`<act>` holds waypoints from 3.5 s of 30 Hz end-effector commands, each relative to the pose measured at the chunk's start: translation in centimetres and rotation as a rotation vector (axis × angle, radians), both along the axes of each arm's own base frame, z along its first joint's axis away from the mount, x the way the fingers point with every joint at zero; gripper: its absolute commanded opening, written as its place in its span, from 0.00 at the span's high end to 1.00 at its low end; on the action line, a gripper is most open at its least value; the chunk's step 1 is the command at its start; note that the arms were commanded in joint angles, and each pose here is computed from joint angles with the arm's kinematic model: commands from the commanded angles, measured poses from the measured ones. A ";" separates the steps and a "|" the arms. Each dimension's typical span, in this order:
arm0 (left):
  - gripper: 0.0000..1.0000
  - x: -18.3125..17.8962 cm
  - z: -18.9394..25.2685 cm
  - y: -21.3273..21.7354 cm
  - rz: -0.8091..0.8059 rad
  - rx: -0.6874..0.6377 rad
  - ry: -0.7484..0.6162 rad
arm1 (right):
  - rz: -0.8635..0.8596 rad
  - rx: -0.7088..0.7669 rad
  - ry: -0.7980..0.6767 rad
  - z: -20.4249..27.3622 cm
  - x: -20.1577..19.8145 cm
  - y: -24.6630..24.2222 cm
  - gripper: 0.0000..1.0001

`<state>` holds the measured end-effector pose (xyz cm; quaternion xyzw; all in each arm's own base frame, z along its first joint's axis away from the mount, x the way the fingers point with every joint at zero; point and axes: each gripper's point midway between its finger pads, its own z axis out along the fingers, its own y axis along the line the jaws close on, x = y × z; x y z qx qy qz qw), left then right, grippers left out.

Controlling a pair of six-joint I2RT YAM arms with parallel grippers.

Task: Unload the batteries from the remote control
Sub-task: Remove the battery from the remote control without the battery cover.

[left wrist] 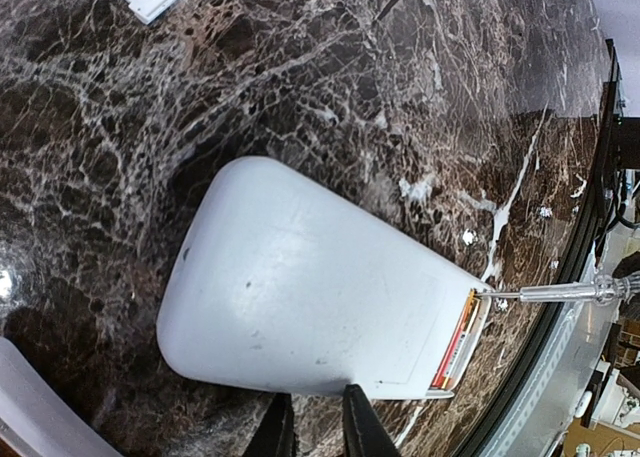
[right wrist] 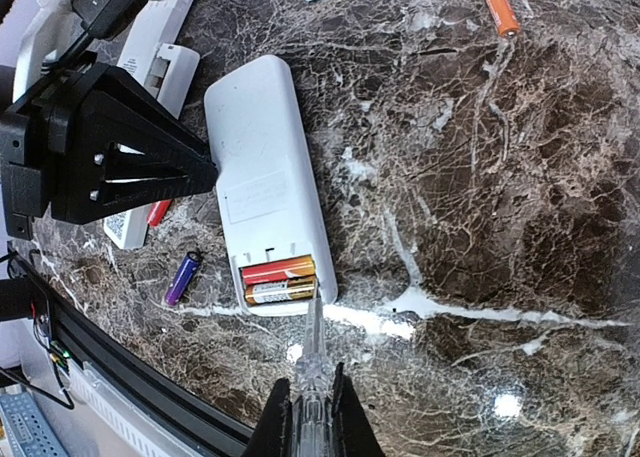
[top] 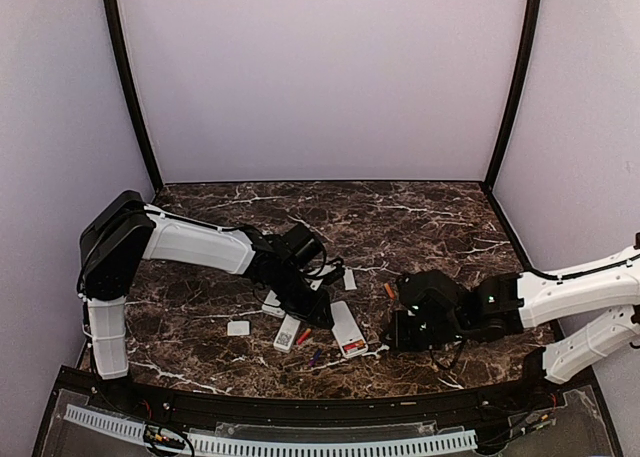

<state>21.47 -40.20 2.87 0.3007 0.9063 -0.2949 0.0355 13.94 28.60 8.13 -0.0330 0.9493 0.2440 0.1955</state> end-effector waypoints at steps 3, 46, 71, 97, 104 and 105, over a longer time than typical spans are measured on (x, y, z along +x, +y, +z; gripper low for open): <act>0.83 -0.3 -2.9 1.0 0.003 0.081 0.006 | -0.148 0.047 -0.025 -2.6 1.0 -1.9 1.00; 0.67 1.7 1.7 0.7 -0.023 0.013 -0.135 | -0.143 0.193 -0.239 3.6 2.6 -3.5 1.00; 0.26 5.6 1.4 0.4 -0.062 0.103 -0.255 | 0.108 0.004 -0.260 2.5 2.9 -0.1 1.00; 0.52 3.2 -2.3 0.1 -0.213 0.225 -0.300 | 0.148 -0.099 -0.241 1.5 2.9 -0.5 1.00; 0.54 2.9 -2.9 0.3 -0.235 0.261 -0.317 | 0.152 -0.116 -0.232 1.2 2.7 -0.9 1.00; 0.54 2.9 -2.9 0.2 -0.236 0.263 -0.319 | 0.153 -0.118 -0.231 1.2 2.7 -0.9 1.00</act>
